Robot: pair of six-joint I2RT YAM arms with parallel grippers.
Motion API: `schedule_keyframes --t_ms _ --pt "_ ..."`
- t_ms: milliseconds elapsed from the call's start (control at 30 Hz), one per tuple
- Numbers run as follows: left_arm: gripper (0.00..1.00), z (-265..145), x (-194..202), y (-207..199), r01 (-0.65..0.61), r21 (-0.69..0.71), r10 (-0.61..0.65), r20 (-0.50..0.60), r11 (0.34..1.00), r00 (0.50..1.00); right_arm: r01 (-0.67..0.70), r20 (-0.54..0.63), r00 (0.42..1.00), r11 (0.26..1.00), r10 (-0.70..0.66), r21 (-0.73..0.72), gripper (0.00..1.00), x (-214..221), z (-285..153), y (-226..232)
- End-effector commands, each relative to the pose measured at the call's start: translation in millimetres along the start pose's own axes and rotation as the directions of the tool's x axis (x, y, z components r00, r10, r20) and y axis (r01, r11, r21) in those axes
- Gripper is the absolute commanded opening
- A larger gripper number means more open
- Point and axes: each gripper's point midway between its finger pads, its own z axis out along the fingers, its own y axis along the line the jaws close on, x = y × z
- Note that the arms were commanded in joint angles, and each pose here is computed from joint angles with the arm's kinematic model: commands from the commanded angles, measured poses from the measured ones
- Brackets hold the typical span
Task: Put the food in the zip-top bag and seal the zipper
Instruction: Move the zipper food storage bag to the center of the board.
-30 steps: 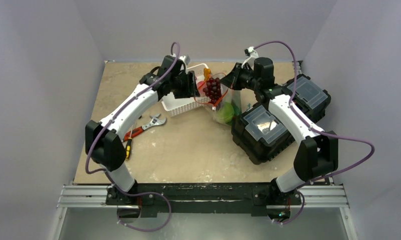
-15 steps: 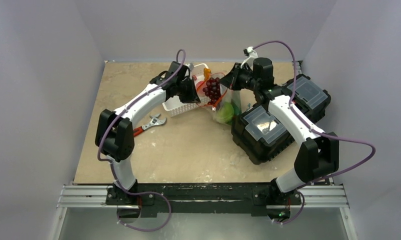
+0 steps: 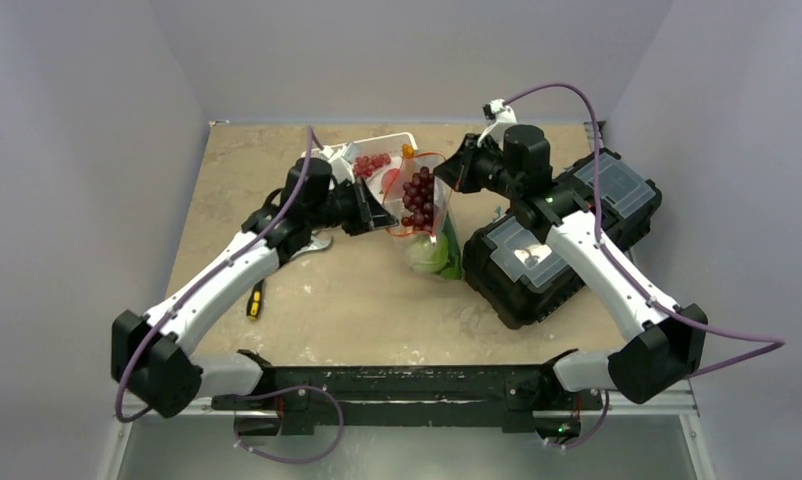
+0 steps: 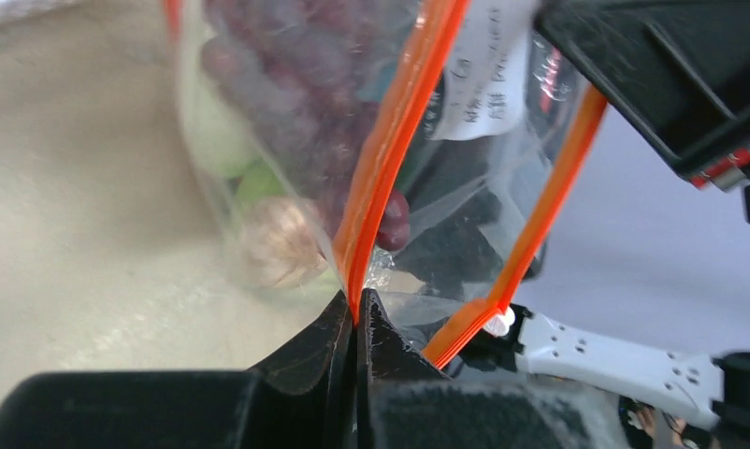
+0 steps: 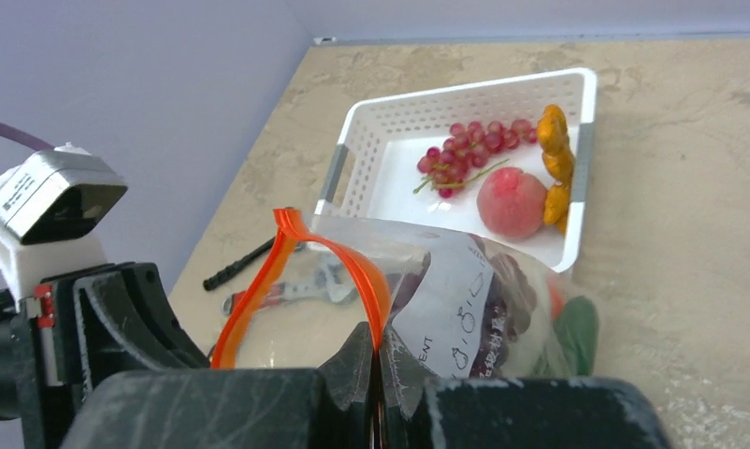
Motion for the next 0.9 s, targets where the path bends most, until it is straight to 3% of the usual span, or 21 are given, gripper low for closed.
schedule_keyframes --t_ms 0,167,333,433,733,867 --pt "0.00 -35.1 18.9 -44.1 0.028 0.185 -0.042 0.074 0.982 0.996 0.089 0.008 0.996 0.996 -0.089 -0.024 0.00 1.4 -15.9 32.0" --pt "0.00 -51.1 32.2 -40.2 0.042 0.206 -0.078 0.166 0.978 0.983 0.177 -0.051 0.982 0.983 -0.180 -0.059 0.00 35.2 -15.8 73.4" --pt "0.00 -53.9 37.1 -51.9 0.007 0.219 -0.032 0.114 0.976 0.993 0.167 -0.011 0.986 0.984 -0.168 -0.057 0.00 27.5 -26.6 79.6" --pt "0.00 -59.6 44.4 -53.7 0.035 0.247 -0.070 0.133 0.968 0.989 0.208 -0.030 0.976 0.965 -0.216 -0.160 0.00 33.6 -27.6 97.5" --pt "0.00 -90.5 54.9 4.6 0.192 0.182 -0.244 0.332 0.964 0.911 0.220 -0.220 0.906 0.845 -0.362 -0.487 0.00 127.1 -7.1 190.7" --pt "0.00 -90.8 63.4 29.5 0.233 0.129 -0.264 0.359 0.964 0.895 0.207 -0.268 0.890 0.851 -0.368 -0.482 0.05 145.2 -4.0 186.3"
